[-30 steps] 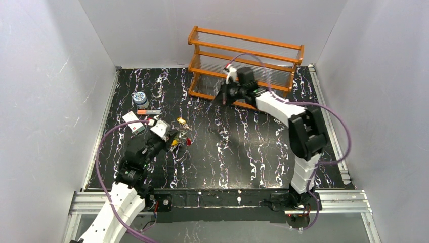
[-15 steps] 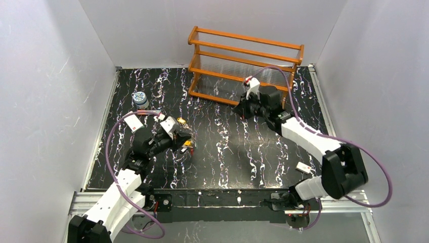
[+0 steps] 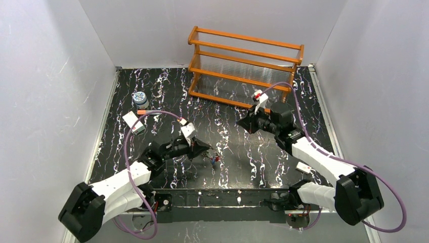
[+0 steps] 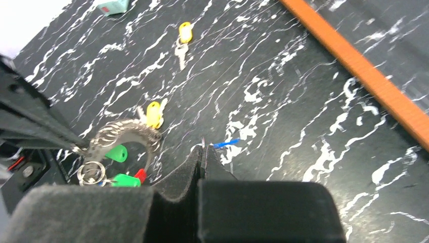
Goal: Put the keys on the keyring
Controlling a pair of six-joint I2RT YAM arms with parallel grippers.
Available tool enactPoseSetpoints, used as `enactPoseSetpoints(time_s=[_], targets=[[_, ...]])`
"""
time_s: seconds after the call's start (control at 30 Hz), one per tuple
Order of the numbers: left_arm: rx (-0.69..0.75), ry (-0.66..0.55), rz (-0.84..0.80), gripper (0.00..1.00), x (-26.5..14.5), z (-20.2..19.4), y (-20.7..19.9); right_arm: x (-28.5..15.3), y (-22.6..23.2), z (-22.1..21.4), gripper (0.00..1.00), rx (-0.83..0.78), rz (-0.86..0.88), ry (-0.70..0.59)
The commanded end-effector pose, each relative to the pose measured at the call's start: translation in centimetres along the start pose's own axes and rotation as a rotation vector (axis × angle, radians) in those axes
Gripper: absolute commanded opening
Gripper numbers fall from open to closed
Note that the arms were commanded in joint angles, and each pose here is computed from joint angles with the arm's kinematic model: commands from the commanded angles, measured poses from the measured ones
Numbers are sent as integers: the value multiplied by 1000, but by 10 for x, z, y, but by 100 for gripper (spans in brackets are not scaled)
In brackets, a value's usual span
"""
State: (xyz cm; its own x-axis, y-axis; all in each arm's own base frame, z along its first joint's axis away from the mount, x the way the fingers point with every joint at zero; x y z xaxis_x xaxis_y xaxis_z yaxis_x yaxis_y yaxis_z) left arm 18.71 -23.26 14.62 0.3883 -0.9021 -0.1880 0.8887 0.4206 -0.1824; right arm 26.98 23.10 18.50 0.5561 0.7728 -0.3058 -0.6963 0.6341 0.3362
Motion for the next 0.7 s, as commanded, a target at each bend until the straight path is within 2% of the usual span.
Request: enactPoseSetpoints(time_s=[0.0, 0.23, 0.37, 0.5, 0.53, 0.67], targets=[[36, -4, 3, 0, 13, -5, -4, -11, 25, -13, 1, 12, 149, 6], [57, 53, -68, 0, 24, -23, -25, -4, 35, -48, 1, 46, 251, 221], [68, 46, -51, 0, 20, -17, -27, -1, 39, -54, 1, 27, 260, 256], [114, 66, 20, 0, 3, -6, -22, 2, 43, -54, 1, 8, 265, 267], [146, 109, 48, 0, -5, -10, -18, 3, 43, -54, 1, 7, 268, 268], [229, 159, 210, 0, -36, 8, -2, 4, 44, -53, 1, 6, 273, 272]])
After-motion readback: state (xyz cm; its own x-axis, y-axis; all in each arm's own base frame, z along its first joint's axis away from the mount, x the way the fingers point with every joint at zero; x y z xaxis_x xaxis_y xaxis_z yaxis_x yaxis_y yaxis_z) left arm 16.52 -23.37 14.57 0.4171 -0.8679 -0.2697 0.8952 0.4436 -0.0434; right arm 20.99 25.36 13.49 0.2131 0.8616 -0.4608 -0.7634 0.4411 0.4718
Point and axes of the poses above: each gripper's point midway between its finger pads, its own x axis out along the fingers, its own y axis along the line the jaws close on, z = x × y, the point moved 2 cm from there along -x, back along the fingers, and after that the axes turned 2 degrees about x, right-handed, at the moved point
